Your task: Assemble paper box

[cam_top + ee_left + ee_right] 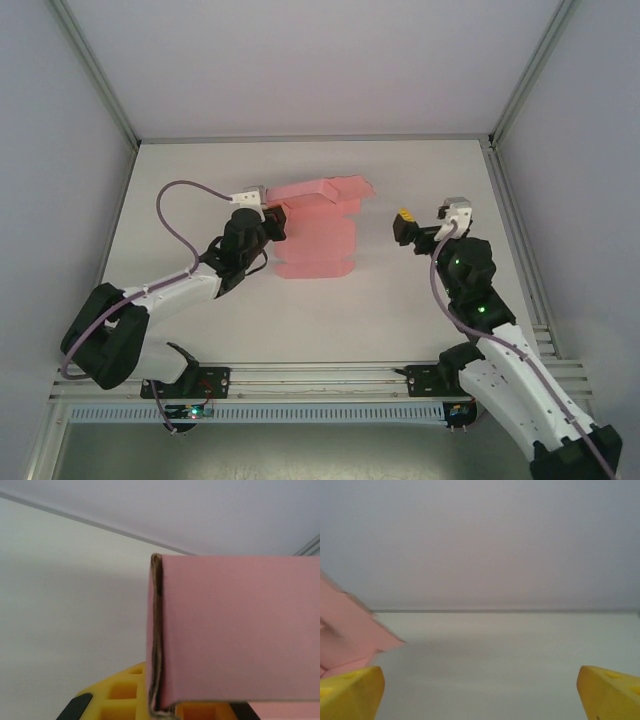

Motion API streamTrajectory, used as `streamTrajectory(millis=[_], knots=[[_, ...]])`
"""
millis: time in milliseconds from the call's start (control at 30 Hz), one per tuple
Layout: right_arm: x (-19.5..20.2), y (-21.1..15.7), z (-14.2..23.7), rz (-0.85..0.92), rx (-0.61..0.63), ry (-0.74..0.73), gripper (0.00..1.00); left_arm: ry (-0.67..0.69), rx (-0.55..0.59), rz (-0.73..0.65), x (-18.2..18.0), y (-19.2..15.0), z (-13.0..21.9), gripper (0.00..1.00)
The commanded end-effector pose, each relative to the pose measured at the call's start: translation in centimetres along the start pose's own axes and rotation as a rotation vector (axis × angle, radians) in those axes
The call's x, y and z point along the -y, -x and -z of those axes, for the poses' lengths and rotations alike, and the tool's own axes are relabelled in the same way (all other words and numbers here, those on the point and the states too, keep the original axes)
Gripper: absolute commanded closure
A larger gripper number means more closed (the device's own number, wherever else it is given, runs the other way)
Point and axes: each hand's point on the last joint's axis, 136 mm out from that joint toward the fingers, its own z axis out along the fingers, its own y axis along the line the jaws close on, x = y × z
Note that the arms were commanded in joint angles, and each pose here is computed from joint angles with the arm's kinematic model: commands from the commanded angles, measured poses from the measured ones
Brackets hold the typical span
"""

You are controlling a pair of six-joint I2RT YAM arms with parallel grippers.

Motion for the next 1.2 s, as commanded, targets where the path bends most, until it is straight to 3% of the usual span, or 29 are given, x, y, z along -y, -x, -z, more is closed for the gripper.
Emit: streamTrajectory(millis=[0, 233, 567, 767, 1000, 1167], knots=[[-1.1, -2.9, -1.4, -0.255, -0.117, 0.167, 0.02, -0.111, 0.059, 0.038, 2.3, 2.3, 1.4, 1.0], [-5.8, -2.0, -4.4, -0.308, -0.147, 0.422, 0.02, -0.13, 0.063, 0.041, 2.4, 2.2, 2.2, 1.0], [-10.0, -2.1, -6.4, -0.217, -0.163, 0.498, 0.02, -0.159, 0.042, 0.034, 2.9, 1.8, 1.9, 1.0], [-10.4, -3.6, -7.7, -0.156, -0.181, 0.429, 0.02, -0.19, 0.033, 0.051, 3.4, 1.5, 1.7, 1.0], [-7.8, -7.1, -8.6, 0.032, -0.186, 0.115, 0.02, -0.199, 0.037, 0.076, 3.6, 1.7, 1.6, 1.0], [-8.6, -7.2, -8.2, 0.033, -0.192, 0.151, 0.02, -0.167, 0.035, 0.076, 3.0, 1.5, 1.4, 1.0]])
